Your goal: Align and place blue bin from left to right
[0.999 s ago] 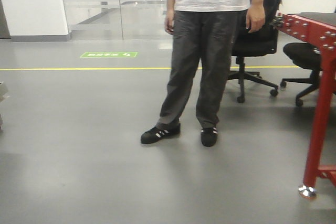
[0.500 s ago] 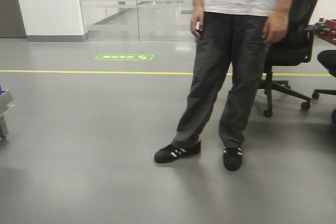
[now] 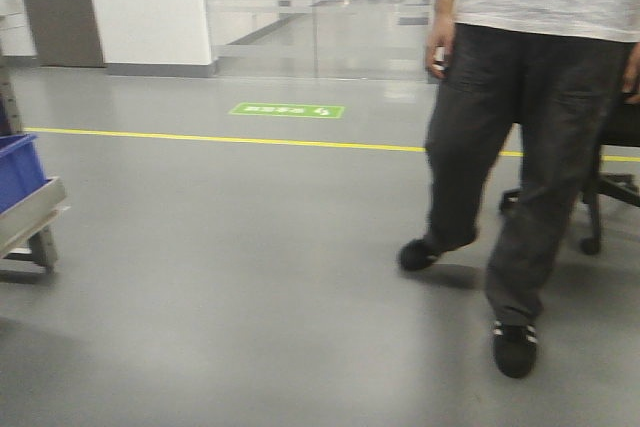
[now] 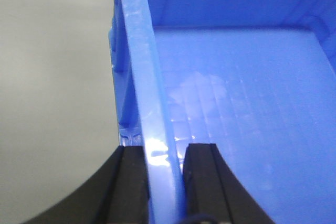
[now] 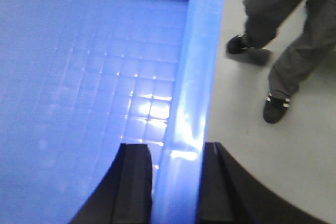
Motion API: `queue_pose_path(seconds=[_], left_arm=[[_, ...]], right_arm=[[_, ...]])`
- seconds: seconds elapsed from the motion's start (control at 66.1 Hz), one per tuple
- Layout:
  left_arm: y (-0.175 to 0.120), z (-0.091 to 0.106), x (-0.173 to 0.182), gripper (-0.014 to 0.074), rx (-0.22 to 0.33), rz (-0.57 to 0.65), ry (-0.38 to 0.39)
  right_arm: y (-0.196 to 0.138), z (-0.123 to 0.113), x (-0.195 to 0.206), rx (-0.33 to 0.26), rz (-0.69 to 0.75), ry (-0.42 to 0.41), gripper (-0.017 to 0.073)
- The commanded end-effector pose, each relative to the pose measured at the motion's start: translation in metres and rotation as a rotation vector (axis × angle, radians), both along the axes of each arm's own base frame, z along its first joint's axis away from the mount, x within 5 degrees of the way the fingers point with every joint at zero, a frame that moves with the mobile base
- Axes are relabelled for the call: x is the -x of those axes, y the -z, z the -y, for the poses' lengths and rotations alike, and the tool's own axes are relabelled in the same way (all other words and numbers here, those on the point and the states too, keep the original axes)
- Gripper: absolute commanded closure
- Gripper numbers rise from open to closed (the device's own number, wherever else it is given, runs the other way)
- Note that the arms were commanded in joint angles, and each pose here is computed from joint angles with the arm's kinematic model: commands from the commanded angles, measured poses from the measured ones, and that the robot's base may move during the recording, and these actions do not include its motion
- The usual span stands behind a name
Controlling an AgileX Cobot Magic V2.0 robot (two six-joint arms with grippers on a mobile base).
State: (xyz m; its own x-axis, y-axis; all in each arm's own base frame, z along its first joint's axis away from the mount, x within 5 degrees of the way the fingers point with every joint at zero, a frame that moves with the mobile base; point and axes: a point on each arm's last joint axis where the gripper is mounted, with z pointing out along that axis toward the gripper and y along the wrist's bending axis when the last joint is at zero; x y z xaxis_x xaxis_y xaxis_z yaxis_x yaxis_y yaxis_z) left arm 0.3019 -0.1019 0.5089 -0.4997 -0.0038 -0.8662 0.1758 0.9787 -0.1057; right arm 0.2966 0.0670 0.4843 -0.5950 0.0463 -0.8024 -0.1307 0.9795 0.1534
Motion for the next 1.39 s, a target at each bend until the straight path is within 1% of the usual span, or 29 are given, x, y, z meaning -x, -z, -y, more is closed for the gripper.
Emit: queue_pose_path(seconds=[0.0,1.377], left_arm=[[-0.0162,-0.0042,0.0034,0.0705,-0.017,0.123,-0.007],[-0.0144,-0.0032,0.0008,0.0705,-0.018,0.121,-0.007]], right_arm=[[-0.0217,-0.0003,0.007,-0.027,0.15,-0.016,0.0627],[-0.0218,-0.0003,0.0069,-0.027,0.152,-0.016,0.0627]])
